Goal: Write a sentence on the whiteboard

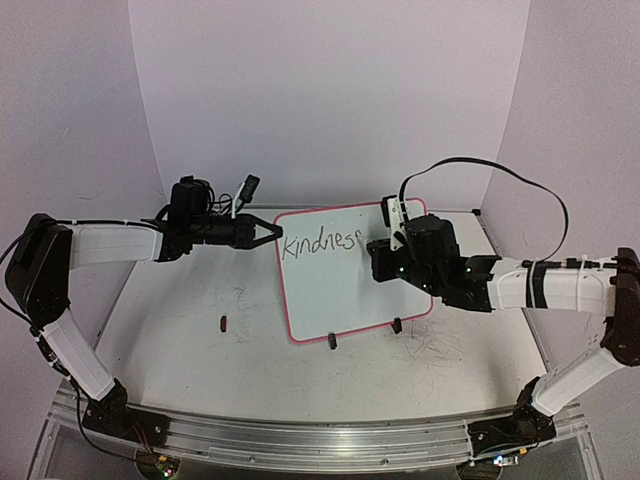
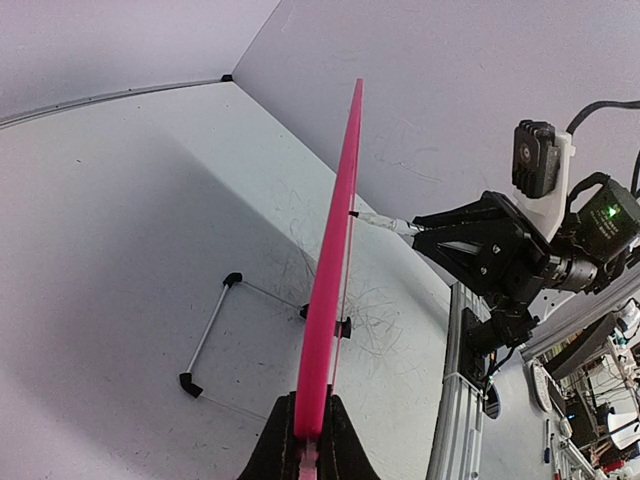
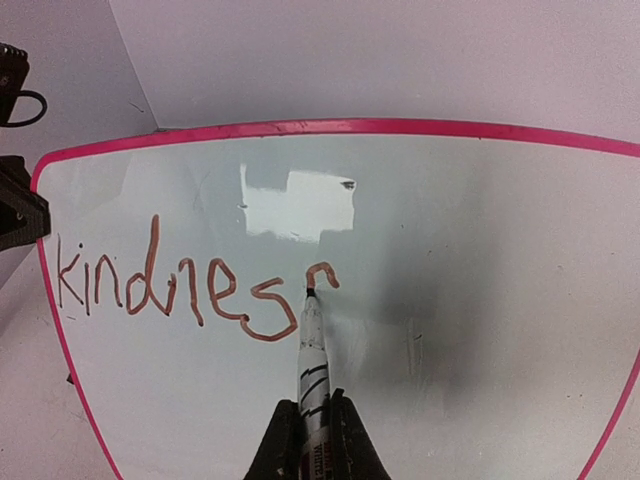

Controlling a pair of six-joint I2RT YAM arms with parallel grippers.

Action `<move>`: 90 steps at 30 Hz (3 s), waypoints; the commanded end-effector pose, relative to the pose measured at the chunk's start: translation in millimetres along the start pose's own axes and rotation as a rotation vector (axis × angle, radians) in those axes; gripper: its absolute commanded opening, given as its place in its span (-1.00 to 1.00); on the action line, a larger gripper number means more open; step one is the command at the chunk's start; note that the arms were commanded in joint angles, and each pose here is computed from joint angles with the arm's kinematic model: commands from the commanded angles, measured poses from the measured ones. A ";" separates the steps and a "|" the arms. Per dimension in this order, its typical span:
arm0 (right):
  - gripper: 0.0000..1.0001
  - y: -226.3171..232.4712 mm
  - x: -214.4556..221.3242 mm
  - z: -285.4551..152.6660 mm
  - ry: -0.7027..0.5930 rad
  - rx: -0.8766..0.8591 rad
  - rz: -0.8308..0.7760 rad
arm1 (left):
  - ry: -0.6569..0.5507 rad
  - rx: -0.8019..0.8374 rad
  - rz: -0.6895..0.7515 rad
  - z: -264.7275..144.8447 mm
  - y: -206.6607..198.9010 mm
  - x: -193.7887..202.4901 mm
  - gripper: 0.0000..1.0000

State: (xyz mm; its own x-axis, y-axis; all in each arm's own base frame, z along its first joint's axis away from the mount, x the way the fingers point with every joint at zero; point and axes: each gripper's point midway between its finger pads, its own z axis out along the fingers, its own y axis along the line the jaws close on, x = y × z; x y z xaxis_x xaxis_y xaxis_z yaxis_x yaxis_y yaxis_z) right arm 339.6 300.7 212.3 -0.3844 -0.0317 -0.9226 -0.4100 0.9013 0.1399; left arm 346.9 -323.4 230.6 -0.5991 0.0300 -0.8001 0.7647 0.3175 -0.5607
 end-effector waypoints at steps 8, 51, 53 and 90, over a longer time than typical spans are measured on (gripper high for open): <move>-1.00 -17.5 3.0 -9.0 -0.002 0.076 0.011 | -0.031 0.035 0.070 -5.3 -20.3 -12.9 -1.00; -1.00 -37.2 -38.4 -74.2 -0.167 0.059 -0.126 | -0.041 0.020 0.087 -6.9 -20.4 -14.9 -1.00; -1.00 -37.2 -43.3 -80.3 -0.181 0.053 -0.157 | -0.043 0.017 0.088 -6.8 -19.8 -15.3 -1.00; -1.00 -33.7 -45.3 -55.4 -0.166 0.092 -0.160 | -0.047 0.006 0.091 -7.2 -18.6 -16.2 -1.00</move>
State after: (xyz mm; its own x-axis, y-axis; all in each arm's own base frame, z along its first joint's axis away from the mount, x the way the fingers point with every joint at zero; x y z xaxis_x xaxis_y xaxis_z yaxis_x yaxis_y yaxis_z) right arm 318.1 254.0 246.0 -0.2287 -0.1547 -0.9611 -0.4290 0.9023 -0.0432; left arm 345.6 -324.0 232.7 -0.5868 0.0332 -0.8091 0.7744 0.3150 -0.5487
